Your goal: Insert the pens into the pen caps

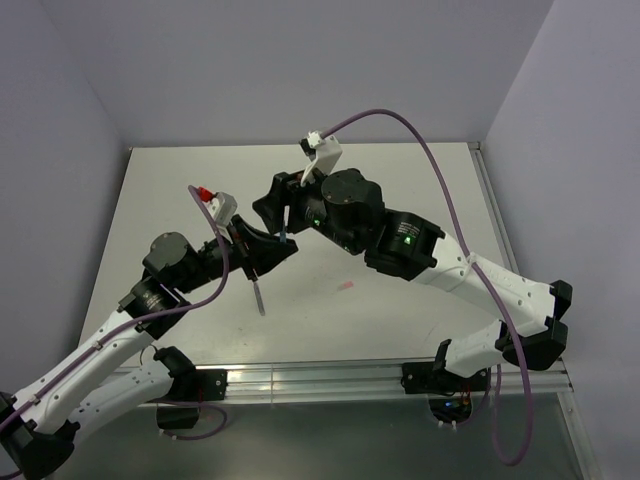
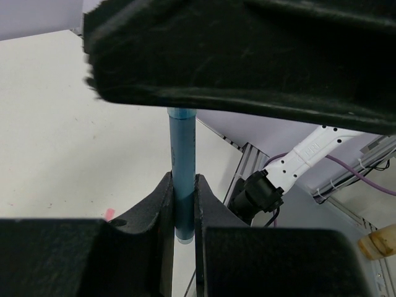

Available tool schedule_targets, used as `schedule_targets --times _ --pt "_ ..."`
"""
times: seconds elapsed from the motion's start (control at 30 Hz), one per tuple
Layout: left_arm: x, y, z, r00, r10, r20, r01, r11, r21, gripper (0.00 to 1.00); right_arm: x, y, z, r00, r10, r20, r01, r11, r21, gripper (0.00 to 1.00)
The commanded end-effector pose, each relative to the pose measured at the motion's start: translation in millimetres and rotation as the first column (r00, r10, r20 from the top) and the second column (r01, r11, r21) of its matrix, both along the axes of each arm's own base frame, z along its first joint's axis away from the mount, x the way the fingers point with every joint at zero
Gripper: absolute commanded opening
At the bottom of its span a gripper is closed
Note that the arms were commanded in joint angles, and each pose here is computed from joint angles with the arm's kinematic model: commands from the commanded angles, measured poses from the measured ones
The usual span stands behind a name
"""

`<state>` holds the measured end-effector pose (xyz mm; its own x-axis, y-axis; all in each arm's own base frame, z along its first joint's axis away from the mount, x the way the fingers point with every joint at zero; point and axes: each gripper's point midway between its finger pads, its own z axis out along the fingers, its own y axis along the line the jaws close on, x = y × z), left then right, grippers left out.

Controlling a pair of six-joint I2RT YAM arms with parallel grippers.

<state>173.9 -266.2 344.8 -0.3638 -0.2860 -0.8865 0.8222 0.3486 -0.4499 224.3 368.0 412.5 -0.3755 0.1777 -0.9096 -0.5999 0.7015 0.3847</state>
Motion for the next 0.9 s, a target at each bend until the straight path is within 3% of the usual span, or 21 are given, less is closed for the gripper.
schedule_targets --times 0.0,0.13,0.43,0.53,0.63,0.67,0.77,0.87 --pt "-7 -3 16 0.999 -0.028 0.047 0.029 0.999 -0.036 0.0 4 -4 28 0.999 -0.008 0.04 0.006 0.999 0.04 0.65" --pt "-7 -2 17 0.998 -0.024 0.05 0.026 0.999 -0.037 0.0 8 -2 25 0.999 -0.015 0.033 0.014 0.999 0.029 0.61" --pt "-7 -1 18 0.998 -0.014 0.055 0.016 0.999 -0.034 0.0 10 -4 14 1.0 -0.023 0.016 0.023 1.0 0.008 0.4" --pt "-7 -1 19 0.999 -0.01 0.053 0.012 0.999 -0.037 0.0 11 -8 10 0.999 -0.037 0.012 0.037 0.999 0.0 0.32" --pt "-8 -1 20 0.998 -0.015 0.053 0.017 0.999 -0.038 0.0 11 -10 6 0.999 -0.037 0.014 0.037 0.999 -0.014 0.19" --pt "-8 -1 21 0.998 -0.014 0.054 0.017 0.999 -0.039 0.0 10 -11 5 0.999 -0.038 0.013 0.039 0.999 -0.019 0.11" --pt "-9 -1 25 0.999 -0.019 0.05 0.021 0.999 -0.046 0.0 9 -13 -1 0.999 -0.029 0.021 0.03 0.999 -0.04 0.0" --pt "-9 1 32 0.999 -0.007 0.049 0.009 0.999 -0.052 0.0 6 -13 -9 1.0 -0.009 0.019 0.01 0.998 -0.056 0.0"
